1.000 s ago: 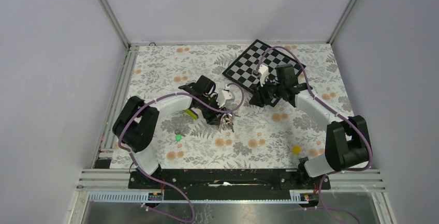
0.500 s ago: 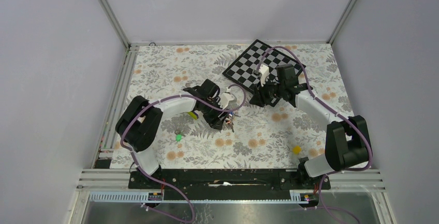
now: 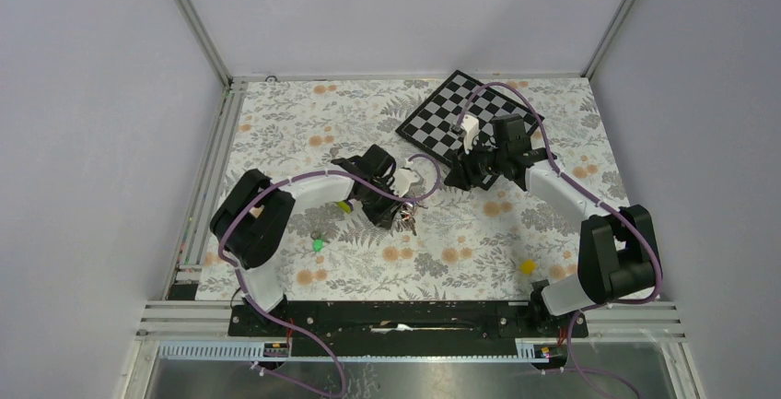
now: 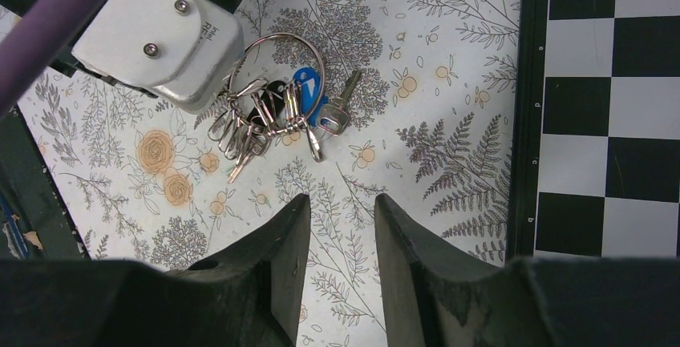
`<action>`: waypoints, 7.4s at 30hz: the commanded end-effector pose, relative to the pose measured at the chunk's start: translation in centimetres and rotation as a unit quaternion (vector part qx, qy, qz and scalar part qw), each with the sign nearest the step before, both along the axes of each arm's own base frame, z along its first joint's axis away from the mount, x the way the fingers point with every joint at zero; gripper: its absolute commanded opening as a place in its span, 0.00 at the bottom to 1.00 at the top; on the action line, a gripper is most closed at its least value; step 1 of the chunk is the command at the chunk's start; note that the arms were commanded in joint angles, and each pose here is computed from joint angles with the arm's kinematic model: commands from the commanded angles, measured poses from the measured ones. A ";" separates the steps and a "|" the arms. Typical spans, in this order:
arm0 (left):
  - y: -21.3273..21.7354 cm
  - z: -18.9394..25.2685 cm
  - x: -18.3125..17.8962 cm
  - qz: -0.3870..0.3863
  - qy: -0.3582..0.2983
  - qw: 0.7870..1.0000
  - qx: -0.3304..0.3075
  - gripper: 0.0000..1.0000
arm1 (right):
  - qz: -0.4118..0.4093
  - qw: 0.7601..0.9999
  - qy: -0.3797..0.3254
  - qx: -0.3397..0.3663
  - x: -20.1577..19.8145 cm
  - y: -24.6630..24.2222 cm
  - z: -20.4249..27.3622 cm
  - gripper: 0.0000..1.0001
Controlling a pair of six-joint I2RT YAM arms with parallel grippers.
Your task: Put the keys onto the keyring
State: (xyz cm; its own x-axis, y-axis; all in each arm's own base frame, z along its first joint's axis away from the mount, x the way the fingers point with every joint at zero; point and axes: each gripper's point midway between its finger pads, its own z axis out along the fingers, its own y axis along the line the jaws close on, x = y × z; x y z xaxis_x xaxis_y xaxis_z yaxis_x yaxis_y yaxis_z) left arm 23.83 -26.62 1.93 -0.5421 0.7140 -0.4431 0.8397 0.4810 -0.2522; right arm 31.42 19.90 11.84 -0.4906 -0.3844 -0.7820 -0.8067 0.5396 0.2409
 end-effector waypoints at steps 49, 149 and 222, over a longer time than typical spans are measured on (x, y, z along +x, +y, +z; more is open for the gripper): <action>-6.7 19.3 2.7 -0.153 -0.141 0.960 -0.185 0.00 | 0.125 0.952 0.145 0.240 -5.0 6.5 5.7 0.50; -7.6 20.5 5.0 -0.136 -0.193 0.894 -0.381 0.25 | 0.045 0.881 0.233 0.410 -1.5 5.7 11.8 0.00; -6.3 20.1 0.8 -0.200 -0.122 0.922 -0.309 0.00 | 0.165 0.972 -0.092 0.142 -5.2 7.2 9.8 0.40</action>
State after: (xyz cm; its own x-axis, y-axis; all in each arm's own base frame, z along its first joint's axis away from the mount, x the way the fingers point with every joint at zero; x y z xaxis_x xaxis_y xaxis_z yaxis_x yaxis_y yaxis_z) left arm 24.79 -31.88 19.63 -0.1632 0.4603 -0.8726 0.9828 -0.0015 -0.1846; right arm 25.68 26.57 20.51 -0.2919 -0.2553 -0.9217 -0.9509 0.1816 0.2508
